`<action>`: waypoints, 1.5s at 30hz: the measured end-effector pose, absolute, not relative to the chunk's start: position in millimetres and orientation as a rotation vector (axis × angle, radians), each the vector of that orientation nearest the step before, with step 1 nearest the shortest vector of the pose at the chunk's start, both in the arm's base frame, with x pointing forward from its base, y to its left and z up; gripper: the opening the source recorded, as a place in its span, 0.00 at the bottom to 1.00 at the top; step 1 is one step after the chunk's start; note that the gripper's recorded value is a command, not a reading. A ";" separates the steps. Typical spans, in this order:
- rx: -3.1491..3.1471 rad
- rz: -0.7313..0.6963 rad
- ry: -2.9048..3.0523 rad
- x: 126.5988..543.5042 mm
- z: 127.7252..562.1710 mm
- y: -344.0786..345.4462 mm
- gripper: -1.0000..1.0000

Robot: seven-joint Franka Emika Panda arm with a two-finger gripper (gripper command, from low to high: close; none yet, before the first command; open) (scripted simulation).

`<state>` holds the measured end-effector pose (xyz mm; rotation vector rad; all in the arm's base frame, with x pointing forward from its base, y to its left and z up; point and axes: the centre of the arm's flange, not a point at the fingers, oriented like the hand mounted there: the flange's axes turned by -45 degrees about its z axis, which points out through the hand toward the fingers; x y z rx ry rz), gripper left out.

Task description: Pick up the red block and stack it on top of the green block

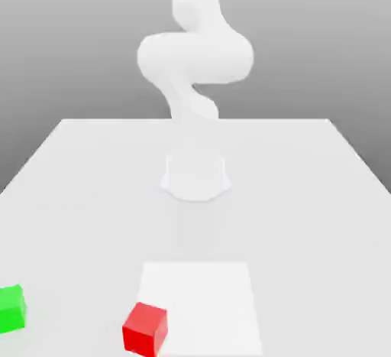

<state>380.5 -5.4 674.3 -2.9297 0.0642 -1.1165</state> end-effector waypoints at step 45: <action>-3.001 0.001 0.932 472.2 219.9 -152.1 0.00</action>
